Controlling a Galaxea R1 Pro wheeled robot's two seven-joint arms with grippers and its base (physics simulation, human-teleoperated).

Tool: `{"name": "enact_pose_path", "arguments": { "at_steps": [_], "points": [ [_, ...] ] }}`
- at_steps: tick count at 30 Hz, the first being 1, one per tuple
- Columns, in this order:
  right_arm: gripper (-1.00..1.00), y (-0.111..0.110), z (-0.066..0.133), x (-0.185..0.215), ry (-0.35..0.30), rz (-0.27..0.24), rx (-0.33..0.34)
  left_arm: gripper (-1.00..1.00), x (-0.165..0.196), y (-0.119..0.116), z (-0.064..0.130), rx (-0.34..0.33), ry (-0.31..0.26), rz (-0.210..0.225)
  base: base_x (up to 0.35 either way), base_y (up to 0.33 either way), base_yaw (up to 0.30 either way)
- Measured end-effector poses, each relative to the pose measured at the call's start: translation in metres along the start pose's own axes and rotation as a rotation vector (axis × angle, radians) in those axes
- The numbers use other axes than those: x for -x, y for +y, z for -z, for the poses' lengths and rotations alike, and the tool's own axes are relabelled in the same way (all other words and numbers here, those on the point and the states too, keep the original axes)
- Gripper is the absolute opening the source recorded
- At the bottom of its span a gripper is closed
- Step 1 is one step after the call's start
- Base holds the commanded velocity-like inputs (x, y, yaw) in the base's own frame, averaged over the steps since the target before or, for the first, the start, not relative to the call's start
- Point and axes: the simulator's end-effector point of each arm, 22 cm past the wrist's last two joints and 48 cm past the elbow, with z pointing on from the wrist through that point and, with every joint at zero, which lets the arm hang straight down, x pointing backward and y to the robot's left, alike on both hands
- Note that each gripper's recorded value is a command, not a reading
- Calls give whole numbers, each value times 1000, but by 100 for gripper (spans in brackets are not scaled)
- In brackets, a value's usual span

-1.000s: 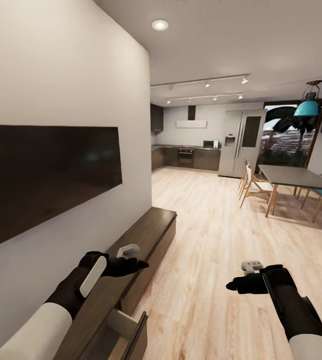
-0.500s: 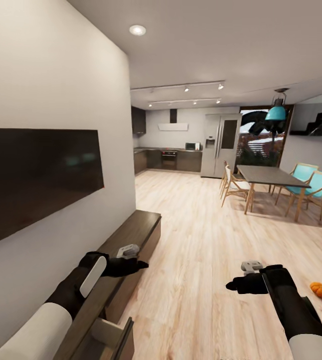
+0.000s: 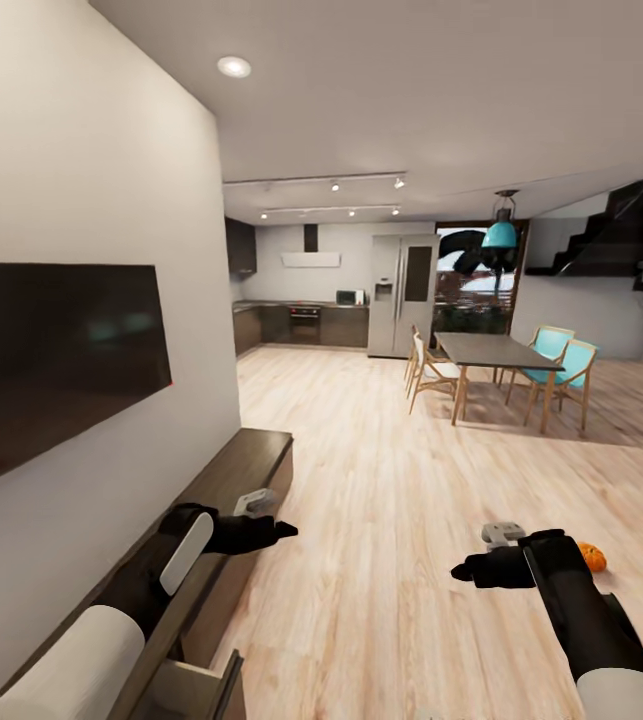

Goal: Place each of the two pumpkins and all three candles from the living room inside a cabinet in the living room (use any cabinet), then make sure every cabinet is closed, and position the cauldron so it is next to a table in the living room.

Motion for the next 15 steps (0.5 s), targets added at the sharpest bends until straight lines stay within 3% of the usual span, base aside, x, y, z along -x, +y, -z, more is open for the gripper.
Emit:
{"name": "enact_pose_path", "arguments": {
  "at_steps": [15],
  "points": [
    [100,1,7,5,-16,2,1,100,6,-6,6,-2,-16,-16,0,14,-237]
  ]
}}
